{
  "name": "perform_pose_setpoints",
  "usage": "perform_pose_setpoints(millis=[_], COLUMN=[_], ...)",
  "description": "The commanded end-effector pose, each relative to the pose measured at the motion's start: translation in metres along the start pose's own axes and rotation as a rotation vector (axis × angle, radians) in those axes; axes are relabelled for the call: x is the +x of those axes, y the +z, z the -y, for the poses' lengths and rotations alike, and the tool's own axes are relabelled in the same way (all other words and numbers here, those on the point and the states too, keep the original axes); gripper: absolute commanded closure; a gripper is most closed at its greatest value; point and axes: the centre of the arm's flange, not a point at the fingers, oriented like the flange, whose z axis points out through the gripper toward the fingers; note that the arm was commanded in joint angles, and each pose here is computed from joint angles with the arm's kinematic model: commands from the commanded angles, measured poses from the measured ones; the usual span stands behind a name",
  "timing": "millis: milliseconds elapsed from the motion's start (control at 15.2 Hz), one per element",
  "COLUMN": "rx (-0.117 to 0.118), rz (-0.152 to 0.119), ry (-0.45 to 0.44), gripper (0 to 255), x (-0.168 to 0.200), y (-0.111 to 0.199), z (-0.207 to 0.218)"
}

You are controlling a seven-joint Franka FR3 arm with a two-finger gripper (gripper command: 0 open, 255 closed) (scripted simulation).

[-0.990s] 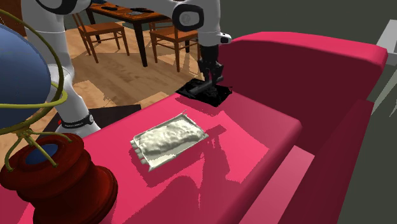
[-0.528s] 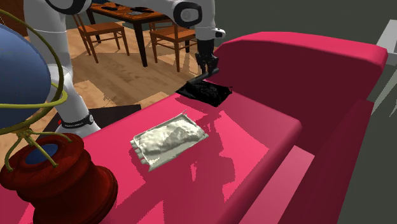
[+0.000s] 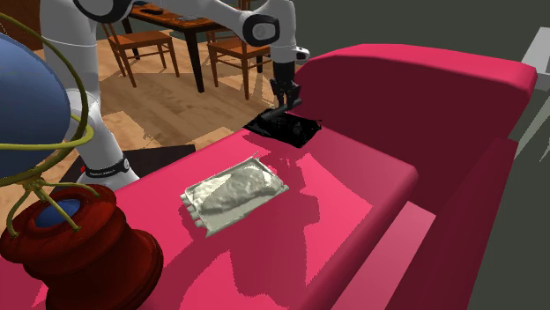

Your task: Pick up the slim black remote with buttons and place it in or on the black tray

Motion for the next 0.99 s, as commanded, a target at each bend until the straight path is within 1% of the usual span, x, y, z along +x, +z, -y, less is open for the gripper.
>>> perform_pose_setpoints(millis=[0,264,726,792,924], rx=[0.0,0.0,0.0,0.0,0.0], rz=[-0.001,-0.001,-0.001,-0.001,-0.001], ry=[0.0,0.0,0.0,0.0,0.0], gripper=[255,255,255,0,0], x=[0.0,-0.001,-0.001,-0.001,-0.001], y=[0.011,0.029,0.029,0.029,0.029], z=[0.0,0.002,0.002,0.002,0.002])
